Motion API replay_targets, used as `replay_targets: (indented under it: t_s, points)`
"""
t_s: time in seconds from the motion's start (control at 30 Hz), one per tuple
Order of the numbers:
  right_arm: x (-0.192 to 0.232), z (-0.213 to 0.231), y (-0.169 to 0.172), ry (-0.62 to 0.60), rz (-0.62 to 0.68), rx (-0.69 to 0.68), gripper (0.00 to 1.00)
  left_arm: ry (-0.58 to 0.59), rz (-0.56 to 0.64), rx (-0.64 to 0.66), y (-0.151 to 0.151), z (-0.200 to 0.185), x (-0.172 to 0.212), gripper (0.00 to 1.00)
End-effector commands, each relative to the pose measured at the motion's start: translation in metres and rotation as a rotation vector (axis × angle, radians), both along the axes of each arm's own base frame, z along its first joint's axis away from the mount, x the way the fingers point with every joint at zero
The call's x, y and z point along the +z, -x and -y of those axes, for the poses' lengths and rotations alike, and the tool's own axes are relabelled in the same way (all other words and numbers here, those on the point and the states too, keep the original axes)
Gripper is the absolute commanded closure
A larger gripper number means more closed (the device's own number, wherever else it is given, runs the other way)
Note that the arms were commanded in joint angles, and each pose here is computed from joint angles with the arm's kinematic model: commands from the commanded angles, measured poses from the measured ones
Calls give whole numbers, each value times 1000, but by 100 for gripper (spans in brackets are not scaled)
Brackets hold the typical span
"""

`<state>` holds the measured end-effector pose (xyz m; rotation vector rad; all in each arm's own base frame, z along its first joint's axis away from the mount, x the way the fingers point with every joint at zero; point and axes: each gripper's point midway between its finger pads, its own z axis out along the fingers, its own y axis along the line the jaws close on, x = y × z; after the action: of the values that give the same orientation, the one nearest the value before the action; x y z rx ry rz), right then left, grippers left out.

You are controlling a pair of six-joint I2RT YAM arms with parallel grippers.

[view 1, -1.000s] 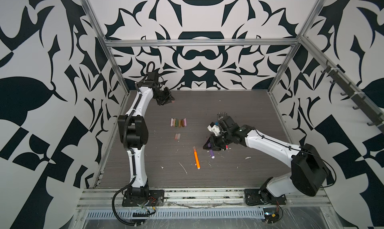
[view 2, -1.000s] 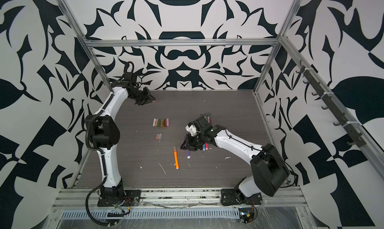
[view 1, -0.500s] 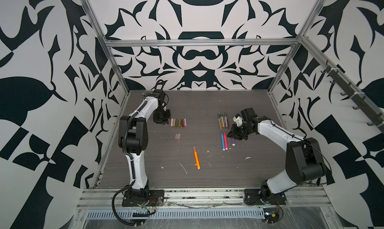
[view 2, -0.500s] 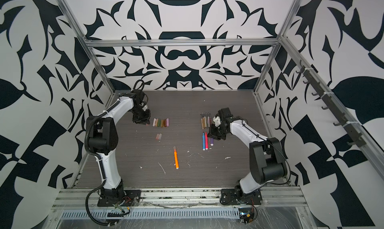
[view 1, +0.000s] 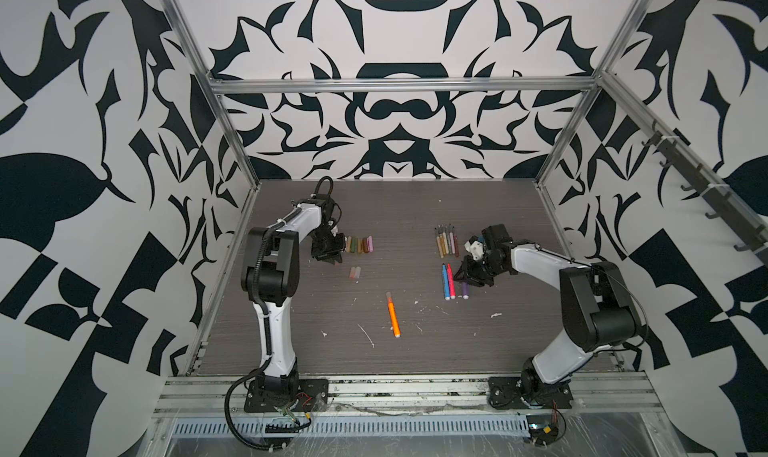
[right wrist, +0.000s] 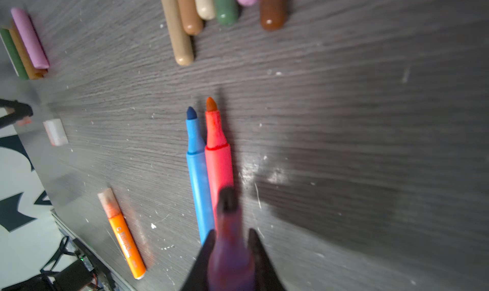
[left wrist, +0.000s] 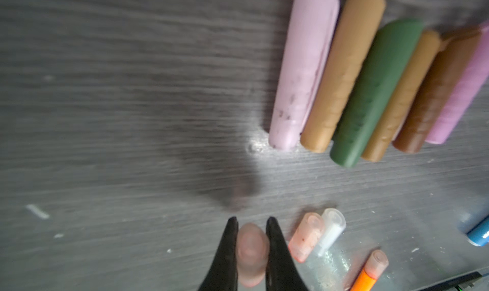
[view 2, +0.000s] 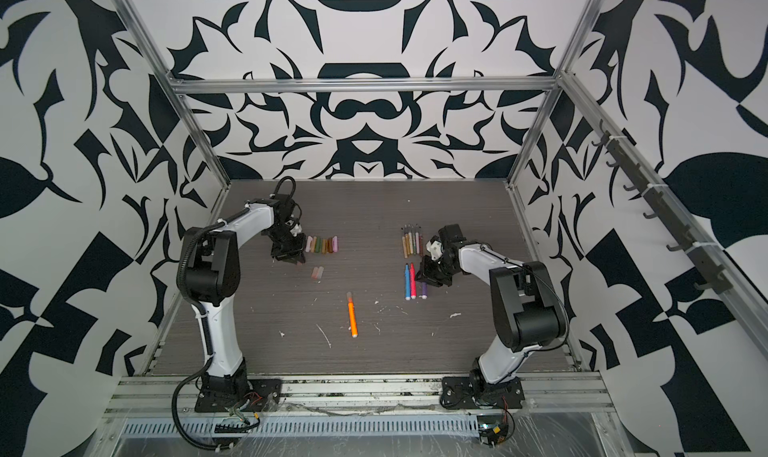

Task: Open the pen caps
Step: 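Set the purple marker by the blue marker while the left gripper drops the cap, then grasp the capped orange marker with the right gripper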

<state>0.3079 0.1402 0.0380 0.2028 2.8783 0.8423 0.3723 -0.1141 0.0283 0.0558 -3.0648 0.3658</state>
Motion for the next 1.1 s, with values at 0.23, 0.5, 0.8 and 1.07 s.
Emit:
replay_targets:
  t_s: [0.23, 0.5, 0.8, 1.07]
  points:
    - [26, 1, -7, -1, 61, -8, 64, 30, -50, -22, 15, 7, -14, 77]
    - [65, -62, 34, 71, 128, 159, 65, 50, -45, -24, 14, 12, -12, 62]
    - [38, -178, 95, 150, 105, 386, 61, 55, 58, 81, 7, 7, 35, 59]
    - [12, -199, 110, 396, 91, 466, 55, 143, 205, 256, 12, 0, 91, 59]
